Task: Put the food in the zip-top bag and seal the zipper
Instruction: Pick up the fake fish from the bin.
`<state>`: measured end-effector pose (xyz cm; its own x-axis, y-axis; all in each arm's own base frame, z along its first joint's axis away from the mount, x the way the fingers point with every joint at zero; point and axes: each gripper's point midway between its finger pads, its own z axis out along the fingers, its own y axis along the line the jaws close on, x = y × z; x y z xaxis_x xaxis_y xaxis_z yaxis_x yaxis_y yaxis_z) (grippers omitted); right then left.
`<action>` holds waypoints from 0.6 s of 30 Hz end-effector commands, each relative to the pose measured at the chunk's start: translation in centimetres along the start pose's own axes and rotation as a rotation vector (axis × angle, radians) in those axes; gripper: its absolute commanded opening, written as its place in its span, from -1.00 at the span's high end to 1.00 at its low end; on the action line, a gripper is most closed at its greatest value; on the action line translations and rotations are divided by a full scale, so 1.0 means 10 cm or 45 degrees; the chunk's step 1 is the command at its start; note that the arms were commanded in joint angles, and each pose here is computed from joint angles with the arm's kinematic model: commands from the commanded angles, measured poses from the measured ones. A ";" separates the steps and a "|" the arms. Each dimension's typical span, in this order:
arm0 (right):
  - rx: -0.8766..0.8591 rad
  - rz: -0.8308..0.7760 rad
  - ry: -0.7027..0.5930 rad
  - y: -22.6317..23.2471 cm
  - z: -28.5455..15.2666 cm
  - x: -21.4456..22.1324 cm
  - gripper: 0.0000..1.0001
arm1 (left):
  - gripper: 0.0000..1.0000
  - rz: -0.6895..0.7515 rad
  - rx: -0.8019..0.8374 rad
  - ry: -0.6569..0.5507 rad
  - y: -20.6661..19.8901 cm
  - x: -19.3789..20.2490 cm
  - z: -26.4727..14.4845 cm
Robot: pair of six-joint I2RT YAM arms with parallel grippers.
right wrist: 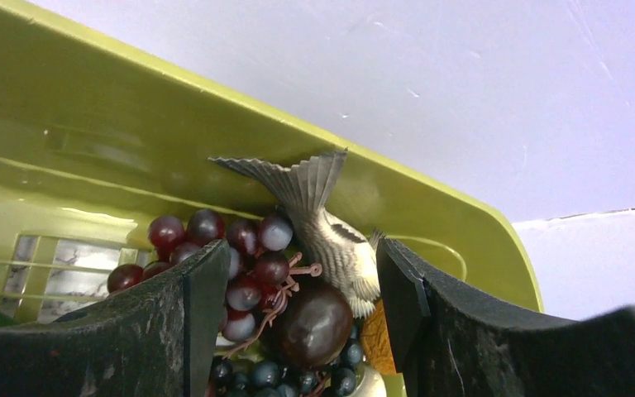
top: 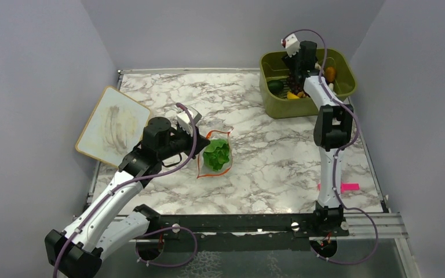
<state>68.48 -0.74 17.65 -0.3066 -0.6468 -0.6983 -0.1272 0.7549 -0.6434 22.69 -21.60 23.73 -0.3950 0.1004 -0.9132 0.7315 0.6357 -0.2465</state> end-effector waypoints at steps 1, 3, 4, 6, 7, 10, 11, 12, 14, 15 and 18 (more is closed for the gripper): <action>0.065 -0.020 -0.064 -0.17 0.13 -0.04 -0.31 | 1.00 0.041 -0.032 -0.061 0.03 -0.09 -0.05; 0.066 -0.035 -0.077 -0.17 0.17 -0.03 -0.31 | 1.00 0.039 -0.022 -0.063 0.02 -0.10 -0.04; 0.059 -0.042 -0.081 -0.16 0.19 -0.01 -0.31 | 1.00 0.035 -0.016 -0.061 0.01 -0.09 -0.04; 0.054 -0.039 -0.073 -0.14 0.23 0.05 -0.32 | 1.00 0.034 -0.008 -0.054 0.01 -0.08 -0.03; 0.055 -0.037 -0.066 -0.13 0.25 0.10 -0.34 | 1.00 0.031 -0.006 -0.049 0.01 -0.08 -0.02; 0.064 -0.045 -0.076 -0.11 0.30 0.15 -0.37 | 1.00 0.035 -0.007 -0.055 0.01 -0.09 -0.03; 0.064 -0.056 -0.086 -0.10 0.32 0.16 -0.37 | 1.00 0.036 -0.014 -0.058 0.02 -0.09 -0.03; 0.066 -0.065 -0.094 -0.10 0.34 0.16 -0.37 | 1.00 0.038 -0.020 -0.062 0.02 -0.09 -0.04; 0.062 -0.073 -0.113 -0.08 0.37 0.14 -0.37 | 1.00 0.038 -0.024 -0.064 0.02 -0.10 -0.04; 0.053 -0.074 -0.123 -0.06 0.38 0.14 -0.35 | 1.00 0.040 -0.024 -0.067 0.02 -0.10 -0.04; 0.030 -0.087 -0.142 -0.02 0.40 0.14 -0.15 | 1.00 0.040 -0.025 -0.069 0.02 -0.10 -0.04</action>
<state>70.71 -2.60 14.92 -0.2656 -0.6882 -0.6752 -0.1207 0.7186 -0.6849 22.72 -21.42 24.08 -0.3834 0.0934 -0.9188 0.7285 0.6421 -0.2387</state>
